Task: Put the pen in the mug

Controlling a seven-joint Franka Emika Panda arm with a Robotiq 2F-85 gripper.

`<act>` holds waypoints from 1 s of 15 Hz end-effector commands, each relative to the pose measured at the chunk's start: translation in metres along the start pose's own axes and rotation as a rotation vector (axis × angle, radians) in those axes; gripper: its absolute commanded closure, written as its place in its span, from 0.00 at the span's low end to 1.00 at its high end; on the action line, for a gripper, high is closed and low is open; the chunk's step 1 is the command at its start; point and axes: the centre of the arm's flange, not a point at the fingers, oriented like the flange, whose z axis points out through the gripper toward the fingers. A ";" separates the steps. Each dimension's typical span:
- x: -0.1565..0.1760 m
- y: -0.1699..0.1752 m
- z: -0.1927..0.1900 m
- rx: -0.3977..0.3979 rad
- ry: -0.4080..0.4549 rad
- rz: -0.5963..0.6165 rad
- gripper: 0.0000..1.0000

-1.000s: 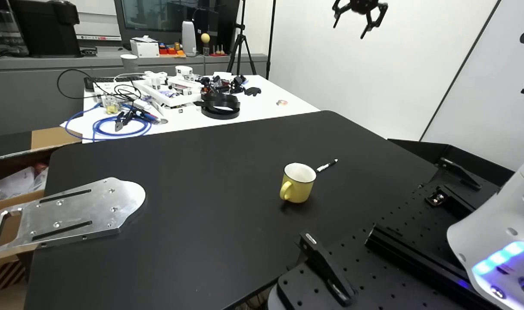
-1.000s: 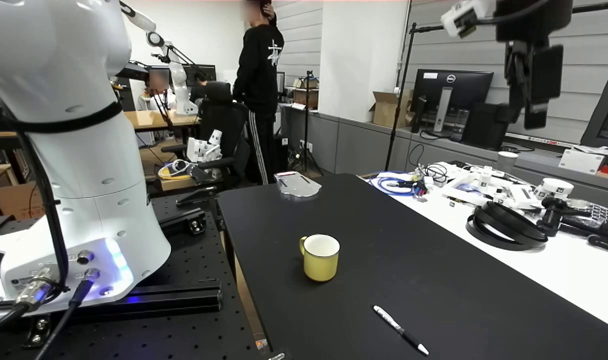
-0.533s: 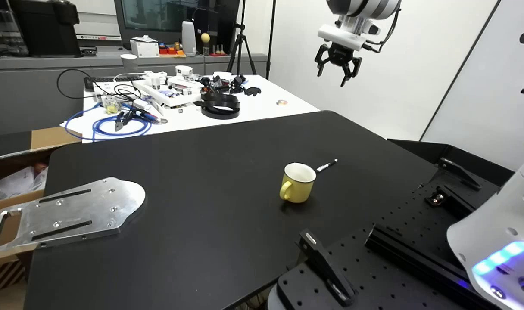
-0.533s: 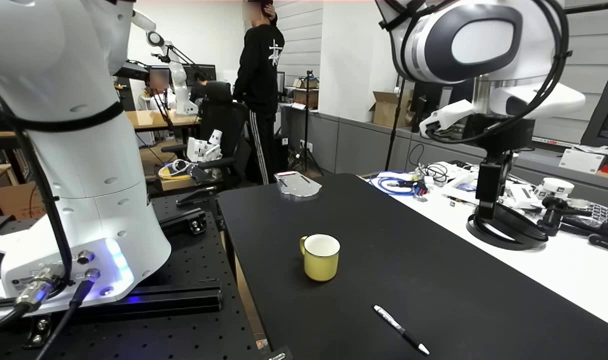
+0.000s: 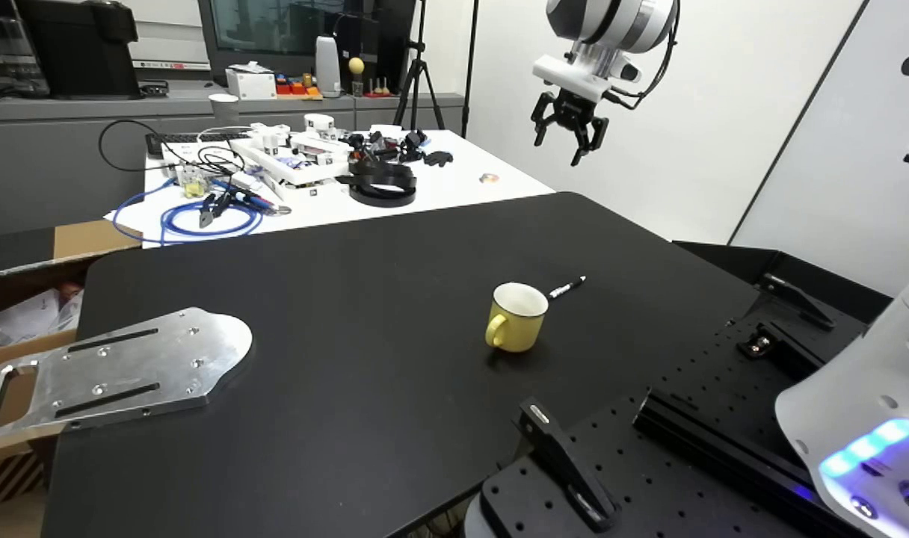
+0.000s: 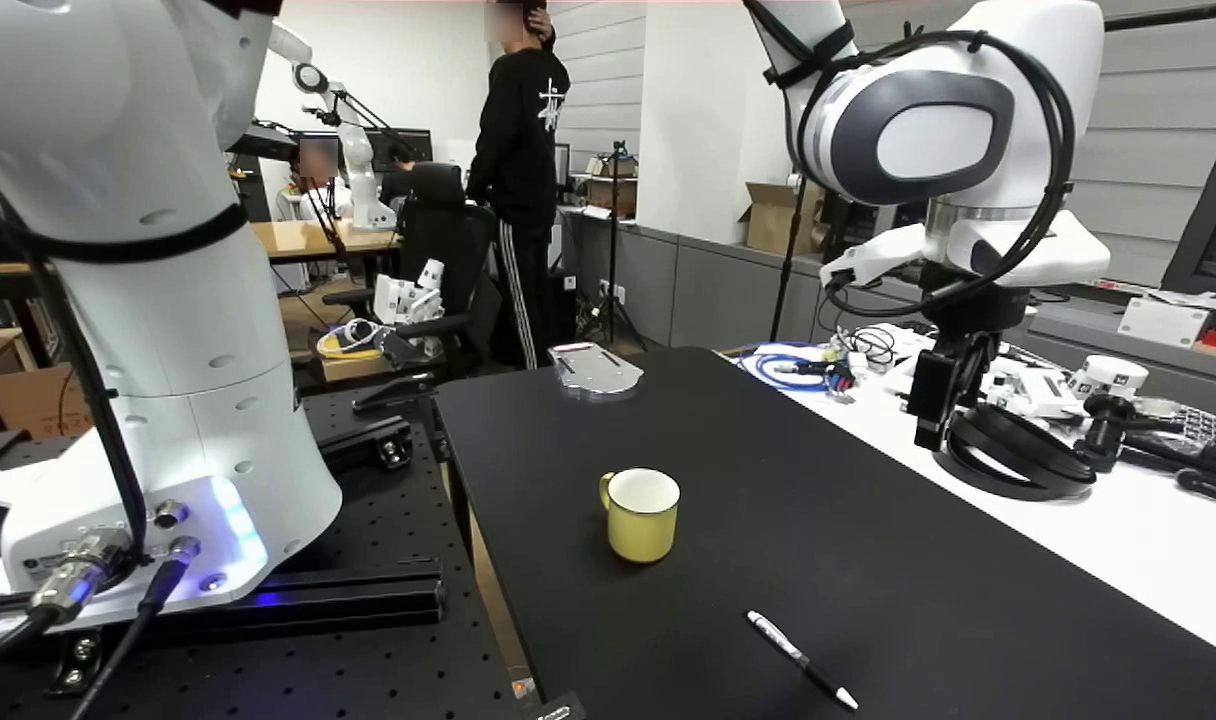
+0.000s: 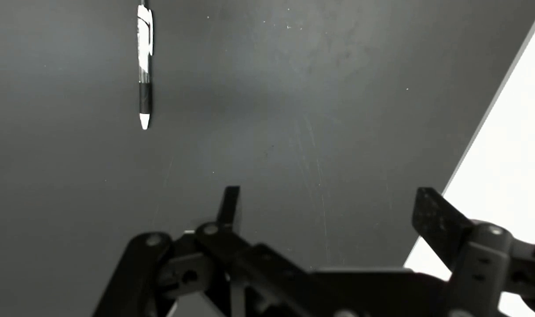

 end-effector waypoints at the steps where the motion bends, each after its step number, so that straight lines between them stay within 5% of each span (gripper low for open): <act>1: 0.001 0.000 0.000 0.000 0.000 0.001 0.00; 6: 0.001 0.002 0.009 0.004 0.000 0.012 0.00; 15: -0.008 0.062 0.133 -0.066 -0.003 0.017 0.00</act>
